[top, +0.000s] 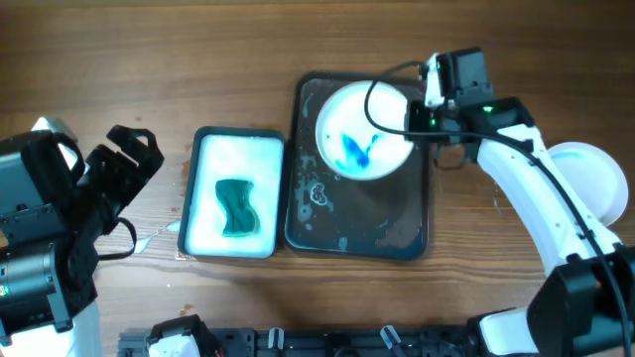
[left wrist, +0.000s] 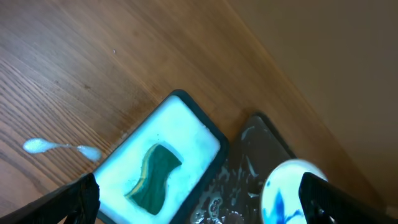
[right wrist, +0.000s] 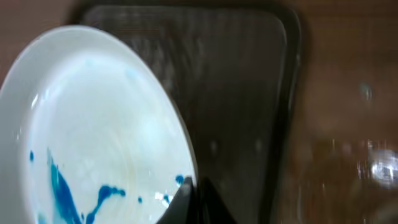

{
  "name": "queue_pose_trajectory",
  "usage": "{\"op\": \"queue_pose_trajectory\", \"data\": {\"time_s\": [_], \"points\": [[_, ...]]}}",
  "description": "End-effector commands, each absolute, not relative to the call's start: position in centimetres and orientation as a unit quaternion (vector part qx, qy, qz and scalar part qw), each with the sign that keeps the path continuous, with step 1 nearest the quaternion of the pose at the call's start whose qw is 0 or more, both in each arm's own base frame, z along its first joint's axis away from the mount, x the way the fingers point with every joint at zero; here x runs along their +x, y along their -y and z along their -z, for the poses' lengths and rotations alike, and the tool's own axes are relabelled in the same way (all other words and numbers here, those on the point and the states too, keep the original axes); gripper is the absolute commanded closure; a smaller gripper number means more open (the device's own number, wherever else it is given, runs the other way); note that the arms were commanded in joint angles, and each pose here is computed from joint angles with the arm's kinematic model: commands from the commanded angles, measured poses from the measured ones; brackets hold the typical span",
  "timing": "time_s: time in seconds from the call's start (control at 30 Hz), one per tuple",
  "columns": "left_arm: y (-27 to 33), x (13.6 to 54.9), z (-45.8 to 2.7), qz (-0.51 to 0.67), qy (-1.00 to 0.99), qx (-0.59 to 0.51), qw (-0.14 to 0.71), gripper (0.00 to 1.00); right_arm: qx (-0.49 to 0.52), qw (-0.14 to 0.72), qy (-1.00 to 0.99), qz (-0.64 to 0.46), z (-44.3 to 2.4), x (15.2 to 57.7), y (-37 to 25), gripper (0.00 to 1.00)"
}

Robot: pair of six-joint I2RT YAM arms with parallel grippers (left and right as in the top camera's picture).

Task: Clean dirty plates on tray and stack at the side
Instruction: 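Drag the last blue-stained plate to the tray center with the right gripper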

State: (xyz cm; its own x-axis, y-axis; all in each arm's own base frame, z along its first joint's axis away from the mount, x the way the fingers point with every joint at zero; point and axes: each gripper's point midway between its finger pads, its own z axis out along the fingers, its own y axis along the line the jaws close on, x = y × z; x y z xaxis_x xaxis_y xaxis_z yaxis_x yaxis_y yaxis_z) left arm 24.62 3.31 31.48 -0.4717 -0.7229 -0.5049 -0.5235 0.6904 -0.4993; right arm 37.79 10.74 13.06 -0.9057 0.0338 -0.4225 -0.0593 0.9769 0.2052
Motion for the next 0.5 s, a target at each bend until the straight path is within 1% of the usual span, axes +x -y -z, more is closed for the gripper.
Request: {"op": "queue_pose_trajectory", "data": {"time_s": [0.0,0.03,0.1,0.13,0.17,0.2,0.23,0.27,0.37,0.4,0.43,0.47], "points": [[-3.4,24.7,-32.0,0.144,-0.842,-0.372,0.364,0.00,0.077,0.115,-0.986,-0.093,-7.7,33.2,-10.3,0.96],[-3.4,24.7,-32.0,0.144,-0.842,-0.372,0.364,0.00,0.157,0.071,-0.978,-0.117,-4.8,30.8,-10.7,0.96],[-3.4,24.7,-32.0,0.144,-0.842,-0.372,0.364,0.00,0.189,0.039,-0.963,-0.187,-2.9,29.3,-12.8,0.96],[-3.4,24.7,-32.0,0.144,-0.842,-0.372,0.364,0.00,0.203,0.030,-0.958,-0.201,-2.4,28.9,-13.2,0.95],[-3.4,24.7,-32.0,0.144,-0.842,-0.372,0.364,0.00,0.215,0.024,-0.955,-0.201,-2.0,28.5,-13.2,0.86],[-3.4,24.8,-32.1,0.145,-0.841,-0.371,0.366,0.00,0.215,0.024,-0.956,-0.197,-1.9,28.4,-13.0,0.71],[-3.4,24.8,-32.1,0.145,-0.840,-0.371,0.368,0.00,0.216,0.028,-0.956,-0.195,-2.0,28.5,-12.9,0.62],[-3.4,24.8,-32.1,0.145,-0.840,-0.371,0.368,0.00,0.214,0.038,-0.958,-0.186,-2.2,28.7,-12.6,0.58],[-2.4,24.4,-31.7,0.164,-0.849,-0.361,0.350,0.00,0.129,0.143,-0.973,-0.125,-6.1,30.7,-10.1,0.58],[-1.8,24.4,-31.5,0.169,-0.860,-0.339,0.342,0.00,0.069,0.192,-0.972,-0.115,-8.6,31.5,-9.8,0.58],[-1.2,23.8,-30.2,0.165,-0.877,-0.330,0.308,0.00,0.011,0.237,-0.965,-0.115,-11.3,31.9,-9.9,0.58],[-0.6,23.1,-28.5,0.159,-0.893,-0.329,0.261,0.00,-0.015,0.268,-0.956,-0.116,-13.1,31.9,-9.9,0.58]]}}
